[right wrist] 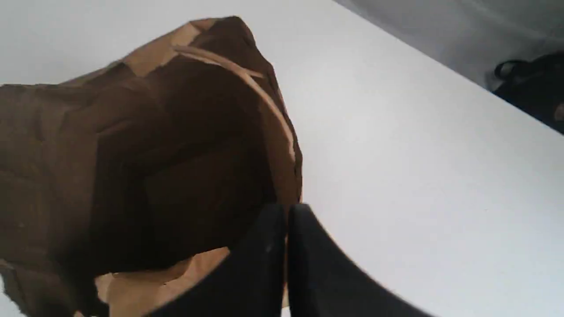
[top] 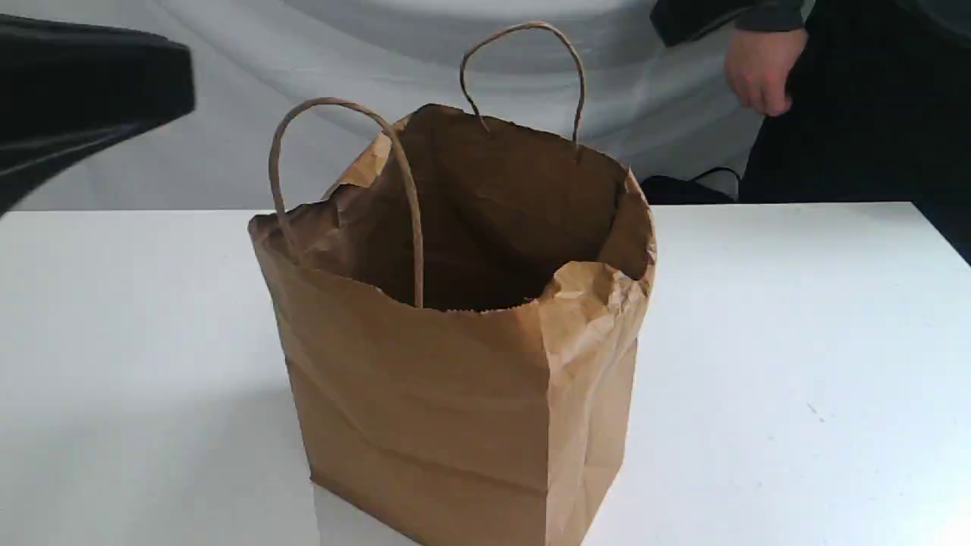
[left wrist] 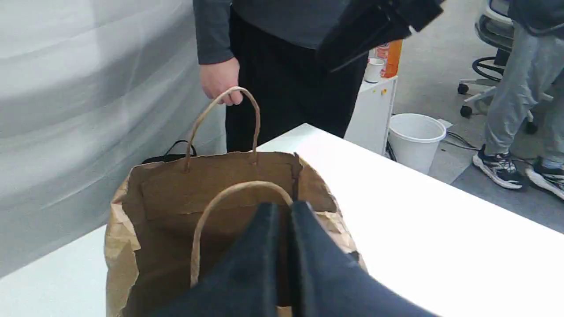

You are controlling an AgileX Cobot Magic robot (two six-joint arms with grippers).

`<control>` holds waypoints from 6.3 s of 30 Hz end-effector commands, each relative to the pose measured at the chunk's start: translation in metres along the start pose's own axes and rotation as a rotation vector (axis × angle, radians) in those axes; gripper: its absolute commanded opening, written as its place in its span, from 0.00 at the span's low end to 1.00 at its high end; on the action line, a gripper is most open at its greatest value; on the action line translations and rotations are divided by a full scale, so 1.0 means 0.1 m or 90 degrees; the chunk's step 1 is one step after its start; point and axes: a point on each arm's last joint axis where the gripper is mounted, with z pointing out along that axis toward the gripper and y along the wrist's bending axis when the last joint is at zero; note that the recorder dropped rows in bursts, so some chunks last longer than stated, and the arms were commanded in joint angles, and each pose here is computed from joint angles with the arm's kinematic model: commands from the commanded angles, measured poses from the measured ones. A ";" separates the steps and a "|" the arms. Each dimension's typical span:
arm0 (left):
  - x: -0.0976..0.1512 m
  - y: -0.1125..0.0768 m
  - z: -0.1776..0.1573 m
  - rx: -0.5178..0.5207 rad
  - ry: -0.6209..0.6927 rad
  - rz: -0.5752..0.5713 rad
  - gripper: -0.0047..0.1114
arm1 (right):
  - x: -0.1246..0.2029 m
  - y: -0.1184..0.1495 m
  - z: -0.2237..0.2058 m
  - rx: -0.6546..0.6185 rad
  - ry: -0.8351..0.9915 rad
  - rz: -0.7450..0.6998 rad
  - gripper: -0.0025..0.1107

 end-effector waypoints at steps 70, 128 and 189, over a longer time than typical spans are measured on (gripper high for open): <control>0.42 0.01 -0.93 -0.174 -0.111 -0.062 0.04 | 2.28 0.33 -0.46 0.198 -0.476 0.049 0.02; 0.43 0.01 -0.93 -0.174 -0.111 -0.060 0.04 | 3.61 0.30 0.03 0.407 -0.492 0.130 0.02; 1.95 0.30 -0.89 -0.568 -0.144 -0.057 0.04 | 3.61 0.31 0.03 0.407 -0.493 0.131 0.02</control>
